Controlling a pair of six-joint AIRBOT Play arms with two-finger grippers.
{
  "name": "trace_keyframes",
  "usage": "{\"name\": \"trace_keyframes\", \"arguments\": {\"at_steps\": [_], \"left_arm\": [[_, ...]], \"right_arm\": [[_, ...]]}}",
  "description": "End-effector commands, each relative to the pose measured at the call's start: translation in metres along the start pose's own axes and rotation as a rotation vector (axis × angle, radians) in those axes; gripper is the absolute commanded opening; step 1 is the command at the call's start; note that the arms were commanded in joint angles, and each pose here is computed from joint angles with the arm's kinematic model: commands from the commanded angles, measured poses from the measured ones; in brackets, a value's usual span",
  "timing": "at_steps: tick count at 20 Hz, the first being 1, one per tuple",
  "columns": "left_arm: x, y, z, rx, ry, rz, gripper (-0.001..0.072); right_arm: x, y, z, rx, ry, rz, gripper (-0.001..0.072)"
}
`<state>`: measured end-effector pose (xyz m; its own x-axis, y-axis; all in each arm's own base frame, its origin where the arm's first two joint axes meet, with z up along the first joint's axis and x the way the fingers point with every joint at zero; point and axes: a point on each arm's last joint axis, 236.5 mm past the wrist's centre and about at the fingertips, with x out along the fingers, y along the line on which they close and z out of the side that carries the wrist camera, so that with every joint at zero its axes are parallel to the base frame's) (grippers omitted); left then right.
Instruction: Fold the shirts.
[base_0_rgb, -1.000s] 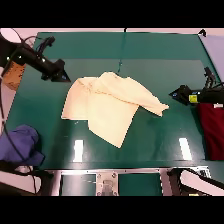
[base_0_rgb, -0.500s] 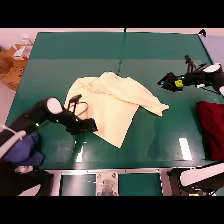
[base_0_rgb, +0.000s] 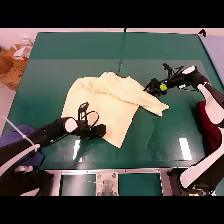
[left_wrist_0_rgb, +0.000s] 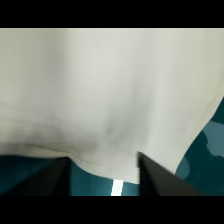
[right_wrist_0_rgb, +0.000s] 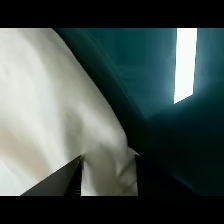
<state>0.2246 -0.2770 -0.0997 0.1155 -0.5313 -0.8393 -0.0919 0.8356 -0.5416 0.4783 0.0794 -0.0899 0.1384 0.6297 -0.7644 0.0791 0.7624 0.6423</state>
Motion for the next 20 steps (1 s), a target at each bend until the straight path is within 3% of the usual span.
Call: {"name": "trace_keyframes", "arguments": {"at_steps": [1,2,6,9,16,20], "left_arm": [[0.011,0.011,-0.001,0.001,0.009,0.026,0.0025],[0.008,0.018,-0.002,-0.005,0.036,0.036,0.0023],[-0.037,0.082,0.021,0.010,0.150,0.191,0.0022],[-0.090,0.124,0.079,0.029,0.081,0.309,0.0022],[-0.144,0.138,0.189,0.195,-0.081,0.303,0.0022],[-0.120,0.149,0.205,0.224,-0.011,0.301,0.0022]], "right_arm": [[0.008,0.000,-0.014,-0.003,0.068,0.005,0.0235],[0.006,-0.001,-0.014,0.000,0.068,0.006,0.0021],[-0.023,-0.017,-0.007,0.052,0.021,-0.013,0.0018],[-0.065,-0.042,-0.019,0.137,-0.031,-0.078,0.0017],[-0.063,-0.049,-0.169,0.385,-0.085,-0.114,0.0017],[-0.039,-0.037,-0.201,0.418,-0.197,-0.088,0.0018]]}}
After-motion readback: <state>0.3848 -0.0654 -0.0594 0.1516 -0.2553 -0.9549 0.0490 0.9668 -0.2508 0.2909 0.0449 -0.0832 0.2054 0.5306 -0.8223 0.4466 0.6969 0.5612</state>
